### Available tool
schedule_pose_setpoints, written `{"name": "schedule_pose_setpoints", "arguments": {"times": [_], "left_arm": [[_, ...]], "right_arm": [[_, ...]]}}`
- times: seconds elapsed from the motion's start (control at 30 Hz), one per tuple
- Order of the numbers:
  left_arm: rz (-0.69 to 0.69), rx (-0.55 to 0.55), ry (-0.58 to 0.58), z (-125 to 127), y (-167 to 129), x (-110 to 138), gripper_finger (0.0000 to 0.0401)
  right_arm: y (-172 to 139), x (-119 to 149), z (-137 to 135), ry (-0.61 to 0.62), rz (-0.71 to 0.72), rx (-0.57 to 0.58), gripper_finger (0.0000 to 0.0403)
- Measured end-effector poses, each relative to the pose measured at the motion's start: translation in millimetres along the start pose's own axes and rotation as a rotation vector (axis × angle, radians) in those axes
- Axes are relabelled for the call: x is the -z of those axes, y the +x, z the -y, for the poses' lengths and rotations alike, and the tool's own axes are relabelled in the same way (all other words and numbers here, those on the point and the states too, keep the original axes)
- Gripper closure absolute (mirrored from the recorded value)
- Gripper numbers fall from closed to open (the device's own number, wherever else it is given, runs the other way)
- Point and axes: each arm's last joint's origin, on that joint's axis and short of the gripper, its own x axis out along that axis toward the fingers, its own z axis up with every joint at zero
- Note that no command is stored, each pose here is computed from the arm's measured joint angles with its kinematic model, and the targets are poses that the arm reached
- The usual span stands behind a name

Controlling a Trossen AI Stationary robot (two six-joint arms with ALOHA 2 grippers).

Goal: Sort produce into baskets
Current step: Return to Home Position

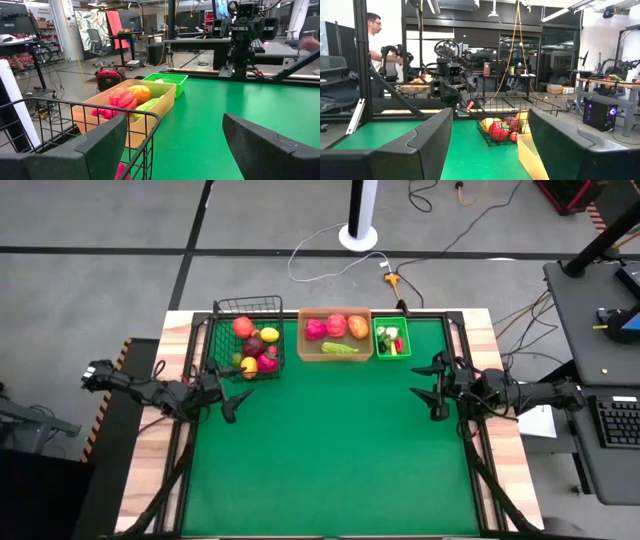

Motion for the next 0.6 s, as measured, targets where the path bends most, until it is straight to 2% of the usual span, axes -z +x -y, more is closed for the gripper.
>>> {"name": "schedule_pose_setpoints", "arguments": {"times": [0.6], "left_arm": [[0.0,0.0,0.0,0.0,0.0,0.0,0.0093]], "right_arm": [[0.0,0.1,0.0,0.0,0.0,0.0,0.0155]]}}
